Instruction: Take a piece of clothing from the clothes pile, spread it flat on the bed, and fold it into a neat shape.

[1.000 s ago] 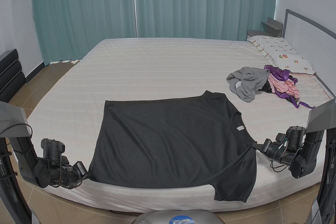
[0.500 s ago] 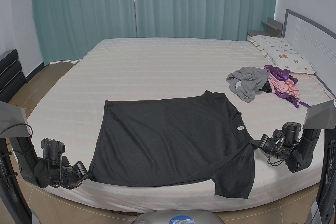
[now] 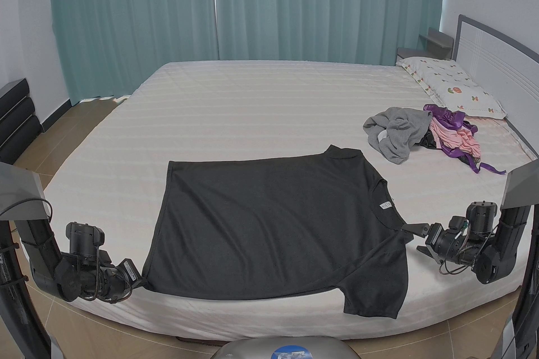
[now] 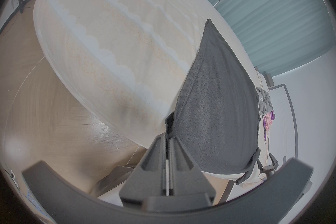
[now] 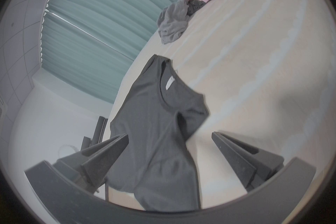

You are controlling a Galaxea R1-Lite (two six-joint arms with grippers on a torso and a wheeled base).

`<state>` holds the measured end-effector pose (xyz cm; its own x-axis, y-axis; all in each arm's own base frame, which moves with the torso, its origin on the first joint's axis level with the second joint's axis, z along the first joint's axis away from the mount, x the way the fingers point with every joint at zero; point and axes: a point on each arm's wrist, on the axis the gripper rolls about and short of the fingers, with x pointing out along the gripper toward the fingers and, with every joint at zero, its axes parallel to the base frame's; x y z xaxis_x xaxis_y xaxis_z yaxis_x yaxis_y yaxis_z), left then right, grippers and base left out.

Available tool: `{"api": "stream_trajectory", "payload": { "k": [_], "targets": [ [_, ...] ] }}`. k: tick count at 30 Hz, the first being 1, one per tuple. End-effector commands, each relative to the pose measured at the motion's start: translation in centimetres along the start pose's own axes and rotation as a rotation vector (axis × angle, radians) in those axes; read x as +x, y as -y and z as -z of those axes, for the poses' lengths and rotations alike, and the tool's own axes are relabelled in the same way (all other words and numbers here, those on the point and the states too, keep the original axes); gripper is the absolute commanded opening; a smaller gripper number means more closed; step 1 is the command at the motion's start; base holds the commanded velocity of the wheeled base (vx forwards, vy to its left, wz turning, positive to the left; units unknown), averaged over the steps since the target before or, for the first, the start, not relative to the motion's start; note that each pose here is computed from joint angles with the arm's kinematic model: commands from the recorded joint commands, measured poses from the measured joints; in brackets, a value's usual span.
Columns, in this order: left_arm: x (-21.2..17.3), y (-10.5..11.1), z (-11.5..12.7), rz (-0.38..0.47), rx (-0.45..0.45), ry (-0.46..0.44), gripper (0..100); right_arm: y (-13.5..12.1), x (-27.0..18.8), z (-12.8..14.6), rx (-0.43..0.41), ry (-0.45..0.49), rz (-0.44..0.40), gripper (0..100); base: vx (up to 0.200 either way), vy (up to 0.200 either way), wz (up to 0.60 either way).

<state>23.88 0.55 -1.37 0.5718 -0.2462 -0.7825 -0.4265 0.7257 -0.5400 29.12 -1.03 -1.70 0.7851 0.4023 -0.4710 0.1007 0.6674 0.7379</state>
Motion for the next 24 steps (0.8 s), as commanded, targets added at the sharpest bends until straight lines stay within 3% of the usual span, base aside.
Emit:
{"api": "stream_trajectory", "payload": {
  "k": [1, 11, 24],
  "targets": [
    [0.0, 0.0, 0.0, 0.0, -0.001, -0.001, 0, -0.5, -3.1, 1.2, 0.003, -0.053, -0.02, 100, 0.0, 0.0, 0.0],
    [0.0, 0.0, 0.0, -0.001, -0.001, -0.002, 0, -0.1, -4.8, 4.7, -0.032, -0.211, -0.009, 100, 0.0, 0.0, 0.0],
    [0.0, 0.0, 0.0, -0.003, 0.002, 0.006, 0, 0.8, -3.3, 5.9, -0.081, -0.224, -0.027, 100, 0.0, 0.0, 0.0]
  ]
}}
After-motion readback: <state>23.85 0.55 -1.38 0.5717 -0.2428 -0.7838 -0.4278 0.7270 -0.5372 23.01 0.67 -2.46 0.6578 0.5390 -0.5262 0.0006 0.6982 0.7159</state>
